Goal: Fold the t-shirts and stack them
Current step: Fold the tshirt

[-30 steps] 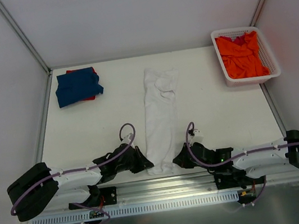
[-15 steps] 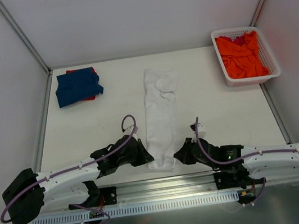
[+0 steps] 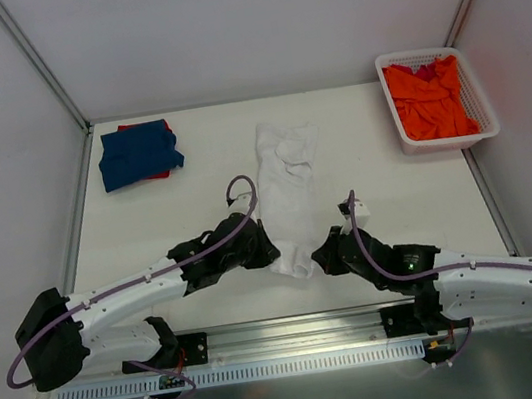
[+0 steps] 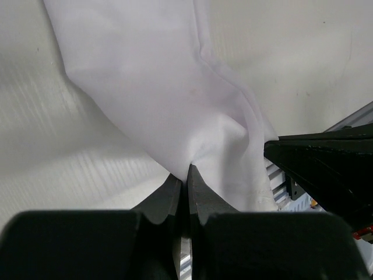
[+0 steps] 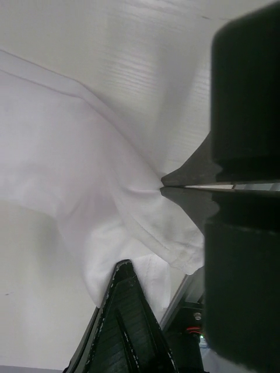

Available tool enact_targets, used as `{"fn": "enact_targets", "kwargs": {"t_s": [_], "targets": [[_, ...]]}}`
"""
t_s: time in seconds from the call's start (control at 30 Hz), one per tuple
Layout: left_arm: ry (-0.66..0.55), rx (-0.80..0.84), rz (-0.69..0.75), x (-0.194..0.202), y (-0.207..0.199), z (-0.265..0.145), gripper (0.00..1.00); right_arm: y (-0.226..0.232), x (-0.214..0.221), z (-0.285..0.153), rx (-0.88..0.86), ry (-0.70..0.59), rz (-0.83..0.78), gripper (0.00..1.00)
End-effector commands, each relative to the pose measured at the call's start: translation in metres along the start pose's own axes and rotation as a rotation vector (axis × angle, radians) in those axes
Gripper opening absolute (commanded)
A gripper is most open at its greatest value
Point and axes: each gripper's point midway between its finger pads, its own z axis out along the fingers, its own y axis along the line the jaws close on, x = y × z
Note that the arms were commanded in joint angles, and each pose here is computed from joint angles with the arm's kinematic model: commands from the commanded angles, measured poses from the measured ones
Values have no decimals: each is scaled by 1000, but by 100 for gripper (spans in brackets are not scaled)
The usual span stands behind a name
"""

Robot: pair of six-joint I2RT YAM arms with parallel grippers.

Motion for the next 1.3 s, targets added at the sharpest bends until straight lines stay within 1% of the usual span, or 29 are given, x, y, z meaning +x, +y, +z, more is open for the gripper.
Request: {"fn": "enact_targets", "kwargs": {"t_s": [0.0, 0.13, 0.33, 0.37, 0.47, 0.57, 0.8, 0.97, 1.0, 1.17, 1.23, 1.27], "targets": [[-67, -23, 60, -31, -4, 1, 0, 1, -29, -5, 31, -56, -49, 0], [-94, -28, 72, -52, -7, 4, 0, -6, -47, -4, 59, -74, -69, 0], [-120, -67, 69, -79, 6, 11, 0, -17, -72, 2, 99, -89, -94, 0], [-115, -73, 76, -80, 9, 14, 0, -18, -72, 4, 100, -73, -98, 0], [-115, -87, 73, -91, 16, 19, 0, -26, -86, 10, 134, -81, -114, 0], [-119, -98, 73, -101, 21, 26, 0, -25, -95, 13, 131, -78, -120, 0], [-113, -88, 78, -121, 18, 46, 0, -35, -107, 35, 162, -54, -122, 0], [-101, -96, 78, -131, 24, 61, 0, -39, -118, 50, 161, -42, -118, 0], [-111, -97, 72, -138, 25, 61, 0, -39, -120, 52, 161, -43, -121, 0], [-110, -120, 67, -149, 39, 70, 0, -47, -128, 70, 175, -15, -130, 0], [-115, -138, 61, -156, 48, 73, 0, -44, -137, 75, 162, -20, -136, 0], [-114, -125, 59, -159, 46, 74, 0, -49, -137, 81, 174, -8, -132, 0]]}}
